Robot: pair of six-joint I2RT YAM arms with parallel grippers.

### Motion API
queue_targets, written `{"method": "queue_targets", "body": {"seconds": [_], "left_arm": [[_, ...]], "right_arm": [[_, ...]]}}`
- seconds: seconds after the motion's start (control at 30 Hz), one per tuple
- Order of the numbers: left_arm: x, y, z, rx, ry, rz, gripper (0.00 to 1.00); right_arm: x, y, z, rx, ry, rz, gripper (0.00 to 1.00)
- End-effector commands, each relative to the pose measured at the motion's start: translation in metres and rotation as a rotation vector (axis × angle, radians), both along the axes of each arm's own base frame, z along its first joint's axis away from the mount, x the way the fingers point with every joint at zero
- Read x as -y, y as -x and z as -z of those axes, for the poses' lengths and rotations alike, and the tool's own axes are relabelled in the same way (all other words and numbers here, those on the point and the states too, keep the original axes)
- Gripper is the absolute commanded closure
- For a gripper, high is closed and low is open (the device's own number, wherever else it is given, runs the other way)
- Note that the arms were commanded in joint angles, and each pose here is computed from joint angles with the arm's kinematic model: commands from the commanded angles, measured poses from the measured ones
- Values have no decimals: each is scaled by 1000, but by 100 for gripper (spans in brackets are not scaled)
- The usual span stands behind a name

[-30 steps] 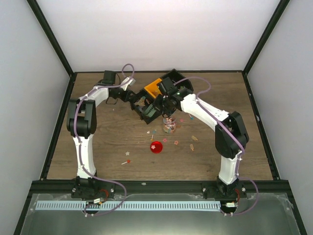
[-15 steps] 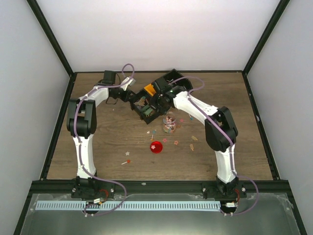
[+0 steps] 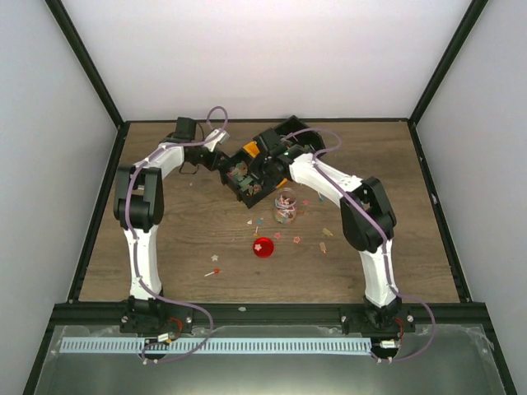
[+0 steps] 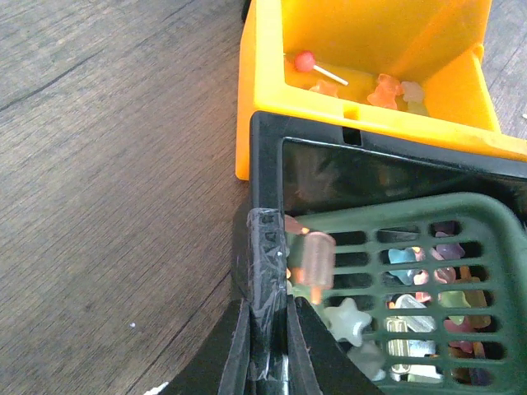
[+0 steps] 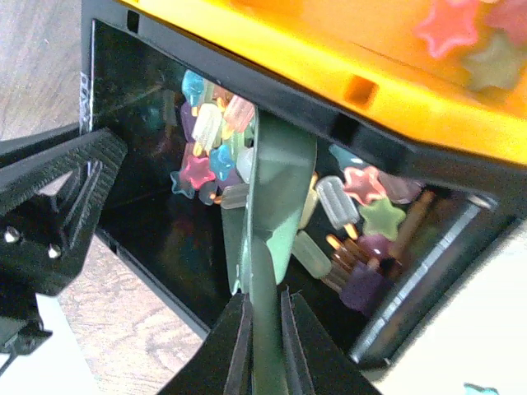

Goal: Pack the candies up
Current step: Scoop the fake candies from the storage box.

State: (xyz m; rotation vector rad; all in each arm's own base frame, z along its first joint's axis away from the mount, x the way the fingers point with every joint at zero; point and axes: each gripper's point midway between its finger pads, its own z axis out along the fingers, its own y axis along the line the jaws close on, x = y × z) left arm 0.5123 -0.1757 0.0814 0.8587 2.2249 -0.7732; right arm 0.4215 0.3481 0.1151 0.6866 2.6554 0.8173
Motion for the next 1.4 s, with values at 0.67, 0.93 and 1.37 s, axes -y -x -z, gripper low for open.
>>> {"method": "queue_targets", "body": {"seconds": [0.67,0.93,1.37], "left_arm": [[10,6,20,-47,-15,32,96],[11,7,19,-39,-48,36,96],[9,4,22,-43,-56,25,96]], "right_arm": [[-5,-3,66,-127,-36,-27,99],[8,-1,63,-121,13,-12,99],[53,24,-15,3,189,20,99]]}}
